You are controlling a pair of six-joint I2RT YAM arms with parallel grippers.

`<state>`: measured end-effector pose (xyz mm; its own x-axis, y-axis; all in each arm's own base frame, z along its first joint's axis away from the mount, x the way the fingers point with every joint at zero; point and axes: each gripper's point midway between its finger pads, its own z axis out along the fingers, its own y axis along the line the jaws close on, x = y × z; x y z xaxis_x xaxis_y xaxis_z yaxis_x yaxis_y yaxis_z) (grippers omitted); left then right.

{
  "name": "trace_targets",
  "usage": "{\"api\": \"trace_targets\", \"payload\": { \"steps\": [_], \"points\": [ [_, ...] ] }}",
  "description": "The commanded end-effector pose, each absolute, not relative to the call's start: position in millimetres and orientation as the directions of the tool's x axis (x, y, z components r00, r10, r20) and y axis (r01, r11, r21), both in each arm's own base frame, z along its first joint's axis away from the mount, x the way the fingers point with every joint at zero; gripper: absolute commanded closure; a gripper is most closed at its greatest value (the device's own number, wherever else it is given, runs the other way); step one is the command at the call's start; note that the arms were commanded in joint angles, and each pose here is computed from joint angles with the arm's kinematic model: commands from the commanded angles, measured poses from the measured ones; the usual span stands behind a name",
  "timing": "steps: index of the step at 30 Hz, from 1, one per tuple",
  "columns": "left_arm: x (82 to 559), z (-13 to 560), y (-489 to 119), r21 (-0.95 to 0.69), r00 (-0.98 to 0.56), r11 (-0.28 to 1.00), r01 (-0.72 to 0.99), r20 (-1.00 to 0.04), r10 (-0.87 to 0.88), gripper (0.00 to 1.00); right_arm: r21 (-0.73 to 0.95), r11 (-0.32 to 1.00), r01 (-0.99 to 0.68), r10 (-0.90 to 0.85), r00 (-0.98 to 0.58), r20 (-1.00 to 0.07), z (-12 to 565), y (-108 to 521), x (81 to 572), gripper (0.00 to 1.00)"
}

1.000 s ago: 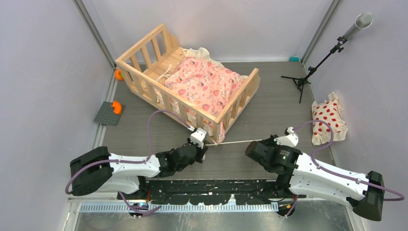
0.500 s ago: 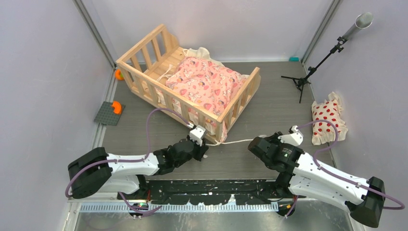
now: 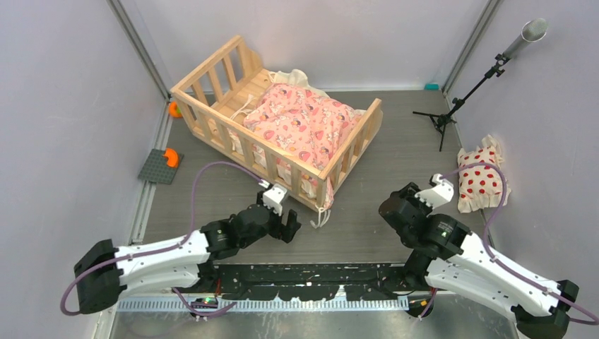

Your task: Set up the pet bed

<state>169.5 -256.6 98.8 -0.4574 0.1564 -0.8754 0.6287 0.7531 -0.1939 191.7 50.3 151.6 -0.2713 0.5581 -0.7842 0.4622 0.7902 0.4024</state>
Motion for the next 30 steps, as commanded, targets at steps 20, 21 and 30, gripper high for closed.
{"api": "trace_targets", "payload": {
  "steps": [20,21,30],
  "points": [
    [239.5,340.7,-155.8,-0.146,-0.292,0.974,0.175,-0.952,-0.091,0.0,0.253,0.961,0.111,0.277,-0.404,-0.872,300.8,111.5,218.8,0.5],
    [244.4,342.6,-149.1,-0.157,-0.305,0.976,0.154,-0.947,-0.104,0.0,0.267,0.958,0.105,0.287,-0.401,-0.87,304.2,113.6,219.3,0.5],
    [268.4,338.0,-128.1,-0.218,-0.345,0.975,0.043,-0.919,-0.19,0.0,0.255,0.961,0.107,0.277,-0.36,-0.891,332.3,106.4,222.4,0.49]
  ]
}}
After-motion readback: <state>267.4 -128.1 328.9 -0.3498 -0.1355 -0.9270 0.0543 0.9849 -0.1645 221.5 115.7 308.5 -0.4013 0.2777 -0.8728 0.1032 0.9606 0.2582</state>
